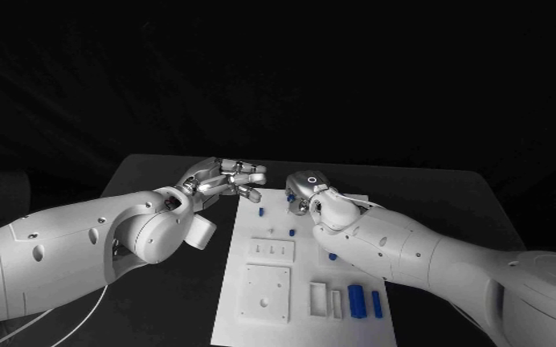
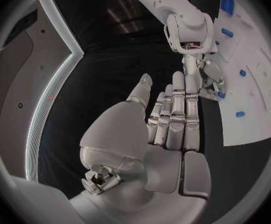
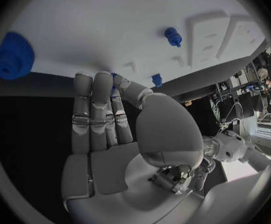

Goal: Assemble the parts on the task board

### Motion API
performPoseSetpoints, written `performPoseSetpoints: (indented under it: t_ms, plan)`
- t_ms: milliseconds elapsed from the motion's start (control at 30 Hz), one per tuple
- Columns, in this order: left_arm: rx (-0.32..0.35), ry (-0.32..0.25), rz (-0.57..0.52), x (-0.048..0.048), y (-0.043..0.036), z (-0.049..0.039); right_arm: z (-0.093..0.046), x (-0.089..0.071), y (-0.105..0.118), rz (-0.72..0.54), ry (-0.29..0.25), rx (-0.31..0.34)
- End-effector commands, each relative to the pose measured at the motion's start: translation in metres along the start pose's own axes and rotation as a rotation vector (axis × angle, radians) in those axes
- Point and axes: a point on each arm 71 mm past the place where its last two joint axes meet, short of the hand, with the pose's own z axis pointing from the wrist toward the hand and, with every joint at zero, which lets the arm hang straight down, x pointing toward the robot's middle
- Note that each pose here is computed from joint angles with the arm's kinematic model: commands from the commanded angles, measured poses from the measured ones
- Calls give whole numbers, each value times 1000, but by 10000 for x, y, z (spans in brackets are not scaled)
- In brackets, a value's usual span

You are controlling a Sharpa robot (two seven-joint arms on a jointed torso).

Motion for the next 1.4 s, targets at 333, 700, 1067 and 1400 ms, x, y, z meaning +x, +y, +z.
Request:
performPoseSetpoints:
  t_ms: [333, 700, 1067, 1400]
  plan:
    - [6, 2, 2, -3, -12, 0, -26, 43, -30, 49, 3, 3]
    - [3, -24, 8, -98, -10, -45, -90, -164, -104, 89, -55, -12]
    - [0, -50, 15, -209, 4, -41, -188, -574, -388, 151, -70, 3]
    - [-4, -64, 19, -278, 19, -57, -326, -631, -718, 142, 1, 34]
